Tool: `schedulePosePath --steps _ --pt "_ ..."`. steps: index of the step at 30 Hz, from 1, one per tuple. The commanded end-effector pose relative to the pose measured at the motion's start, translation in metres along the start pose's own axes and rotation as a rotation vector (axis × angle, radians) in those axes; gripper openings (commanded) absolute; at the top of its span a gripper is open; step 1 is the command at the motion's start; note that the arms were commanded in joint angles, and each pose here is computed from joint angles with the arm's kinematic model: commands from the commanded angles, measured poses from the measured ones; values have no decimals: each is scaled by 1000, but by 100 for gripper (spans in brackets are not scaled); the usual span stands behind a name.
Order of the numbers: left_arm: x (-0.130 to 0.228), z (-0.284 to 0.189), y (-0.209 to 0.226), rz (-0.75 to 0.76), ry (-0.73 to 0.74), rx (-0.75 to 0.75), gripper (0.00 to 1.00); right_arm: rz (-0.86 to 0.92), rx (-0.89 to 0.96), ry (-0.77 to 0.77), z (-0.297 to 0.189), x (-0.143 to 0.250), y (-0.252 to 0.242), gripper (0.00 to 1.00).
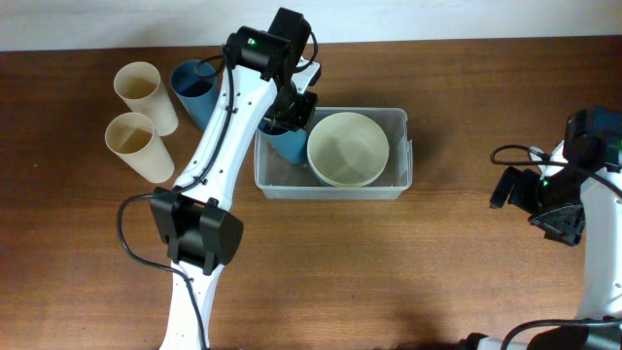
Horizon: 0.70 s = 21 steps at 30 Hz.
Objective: Pack container
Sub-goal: 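Carry the blue cup to the container's left end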
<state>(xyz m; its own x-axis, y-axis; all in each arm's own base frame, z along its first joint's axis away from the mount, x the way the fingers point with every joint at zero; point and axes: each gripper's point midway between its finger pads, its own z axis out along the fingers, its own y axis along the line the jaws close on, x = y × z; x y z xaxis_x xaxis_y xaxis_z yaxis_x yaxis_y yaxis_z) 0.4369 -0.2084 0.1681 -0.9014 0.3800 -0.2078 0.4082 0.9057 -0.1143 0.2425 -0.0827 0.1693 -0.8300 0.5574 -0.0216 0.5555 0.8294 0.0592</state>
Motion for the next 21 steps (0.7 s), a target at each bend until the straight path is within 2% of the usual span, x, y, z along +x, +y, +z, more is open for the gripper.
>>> schedulePosePath --steps 1,3,8,14,21 --pt "-3 3 1 0 -4 -7 14 -10 7 -10 -1 0 -1 99" --pt "-3 3 1 1 -7 -7 14 -10 7 -10 -1 0 -1 99" --pt "-5 3 1 1 -12 -8 2 -10 7 -10 -1 0 -1 99" --pt "4 3 15 -2 24 -88 2 -10 7 -10 -1 0 -1 99" --pt "6 3 15 -2 30 -91 2 -10 7 -10 -1 0 -1 99"
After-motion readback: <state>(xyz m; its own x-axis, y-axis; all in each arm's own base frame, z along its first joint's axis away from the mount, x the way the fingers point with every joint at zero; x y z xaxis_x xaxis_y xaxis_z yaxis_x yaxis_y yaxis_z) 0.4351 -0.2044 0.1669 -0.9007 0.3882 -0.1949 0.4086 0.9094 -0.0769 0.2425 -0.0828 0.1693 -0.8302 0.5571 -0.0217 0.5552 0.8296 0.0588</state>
